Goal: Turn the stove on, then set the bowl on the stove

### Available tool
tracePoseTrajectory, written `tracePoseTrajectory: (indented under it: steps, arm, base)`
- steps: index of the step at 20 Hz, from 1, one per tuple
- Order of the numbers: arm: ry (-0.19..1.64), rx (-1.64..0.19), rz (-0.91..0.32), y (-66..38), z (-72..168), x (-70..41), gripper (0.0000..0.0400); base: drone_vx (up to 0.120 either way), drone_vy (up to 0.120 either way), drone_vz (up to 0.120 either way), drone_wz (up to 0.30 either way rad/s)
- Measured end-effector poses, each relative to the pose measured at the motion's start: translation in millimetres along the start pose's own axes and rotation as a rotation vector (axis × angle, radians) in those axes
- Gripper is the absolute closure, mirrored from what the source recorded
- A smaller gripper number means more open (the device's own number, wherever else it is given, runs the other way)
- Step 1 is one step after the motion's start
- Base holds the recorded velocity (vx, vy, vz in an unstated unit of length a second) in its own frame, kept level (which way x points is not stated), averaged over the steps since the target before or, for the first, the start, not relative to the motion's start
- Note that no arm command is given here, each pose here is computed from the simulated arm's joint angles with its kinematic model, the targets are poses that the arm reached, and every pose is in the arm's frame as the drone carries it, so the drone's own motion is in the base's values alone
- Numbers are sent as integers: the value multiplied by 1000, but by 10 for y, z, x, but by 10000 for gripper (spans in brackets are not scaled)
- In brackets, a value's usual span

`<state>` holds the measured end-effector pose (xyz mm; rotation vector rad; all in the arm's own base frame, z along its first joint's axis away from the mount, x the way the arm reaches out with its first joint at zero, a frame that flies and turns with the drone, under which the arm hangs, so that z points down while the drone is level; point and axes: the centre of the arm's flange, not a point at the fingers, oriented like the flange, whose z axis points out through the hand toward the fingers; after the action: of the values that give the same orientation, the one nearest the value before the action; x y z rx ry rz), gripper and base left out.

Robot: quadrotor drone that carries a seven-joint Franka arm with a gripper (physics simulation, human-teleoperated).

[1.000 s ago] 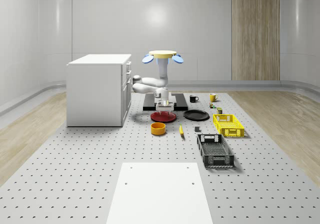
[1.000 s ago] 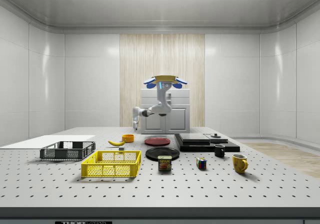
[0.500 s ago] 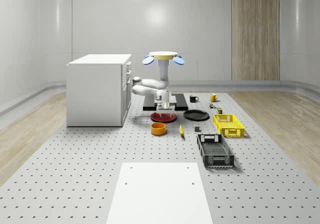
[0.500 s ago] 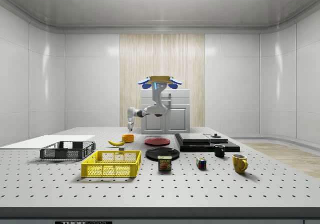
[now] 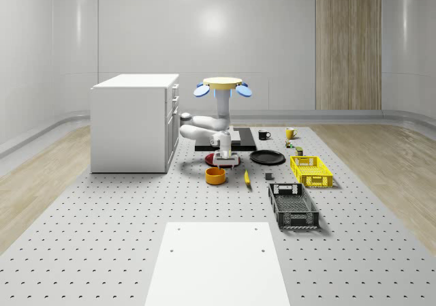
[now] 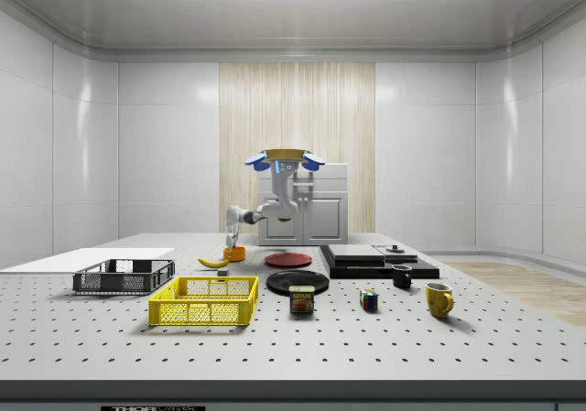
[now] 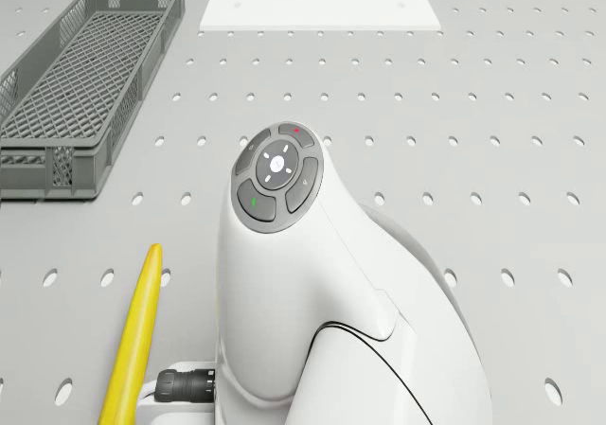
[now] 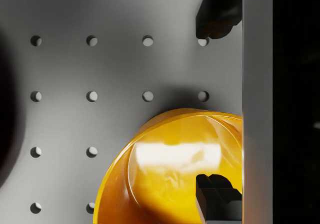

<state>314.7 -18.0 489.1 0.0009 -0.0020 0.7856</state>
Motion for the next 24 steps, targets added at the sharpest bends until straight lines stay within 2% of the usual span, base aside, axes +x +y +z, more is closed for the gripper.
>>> tracePoseTrajectory:
  steps: [6, 18, 21, 24]
  arm:
    - [0, 0, 0, 25, 145, 25, 0]
    - [0, 0, 0, 54, 279, 55, 0]
    - [0, 0, 0, 56, 287, 56, 146]
    - [0, 0, 0, 56, 292, 57, 227]
  base:
    - [0, 0, 0, 0]
    - [0, 0, 0, 0]
    - [0, 0, 0, 0]
    - [0, 0, 0, 0]
